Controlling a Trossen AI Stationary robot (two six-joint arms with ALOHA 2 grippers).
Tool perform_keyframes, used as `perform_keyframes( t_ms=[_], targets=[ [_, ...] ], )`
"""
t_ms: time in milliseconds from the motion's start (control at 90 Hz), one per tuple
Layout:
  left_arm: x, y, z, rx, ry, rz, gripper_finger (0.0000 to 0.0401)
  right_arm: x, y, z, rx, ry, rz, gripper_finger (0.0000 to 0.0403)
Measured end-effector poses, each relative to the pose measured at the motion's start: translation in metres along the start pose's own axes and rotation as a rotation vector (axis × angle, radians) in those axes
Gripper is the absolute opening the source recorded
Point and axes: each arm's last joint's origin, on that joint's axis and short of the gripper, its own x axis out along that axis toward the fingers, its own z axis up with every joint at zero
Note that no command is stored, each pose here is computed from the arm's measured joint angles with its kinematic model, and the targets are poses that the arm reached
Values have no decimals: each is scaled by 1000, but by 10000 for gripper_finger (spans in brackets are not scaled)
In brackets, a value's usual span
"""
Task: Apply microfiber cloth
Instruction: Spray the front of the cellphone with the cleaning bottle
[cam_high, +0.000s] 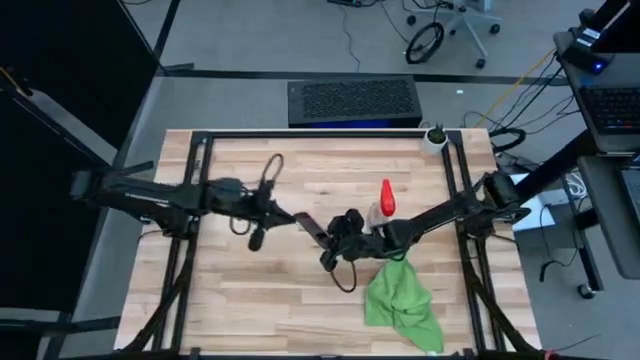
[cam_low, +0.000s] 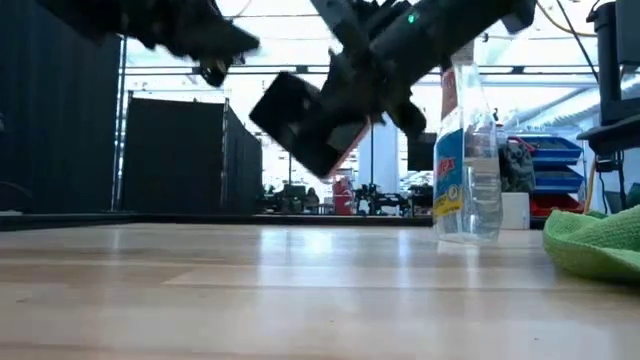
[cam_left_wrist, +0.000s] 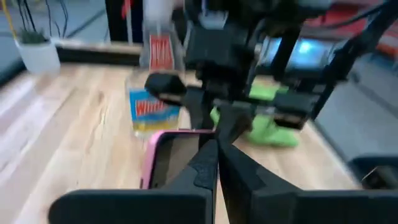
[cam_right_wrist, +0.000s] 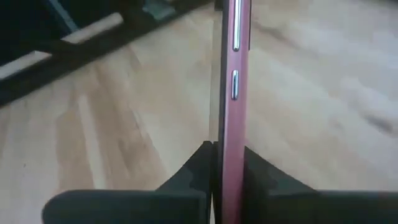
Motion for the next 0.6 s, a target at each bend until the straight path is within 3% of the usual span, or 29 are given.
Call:
perform_keyframes(
  t_ms=[322, 422, 600],
  targets=[
    [-36, -2, 32, -17, -187, 22, 9, -36, -2, 46, -105, -167, 38, 20],
    [-38, 1, 36, -22, -208, 40, 43, -44, -3, 62, -162, -247, 60, 20],
    [-39, 8, 40, -20, -251, 80, 137, -60, -12, 93, -282, -383, 94, 20]
  ],
)
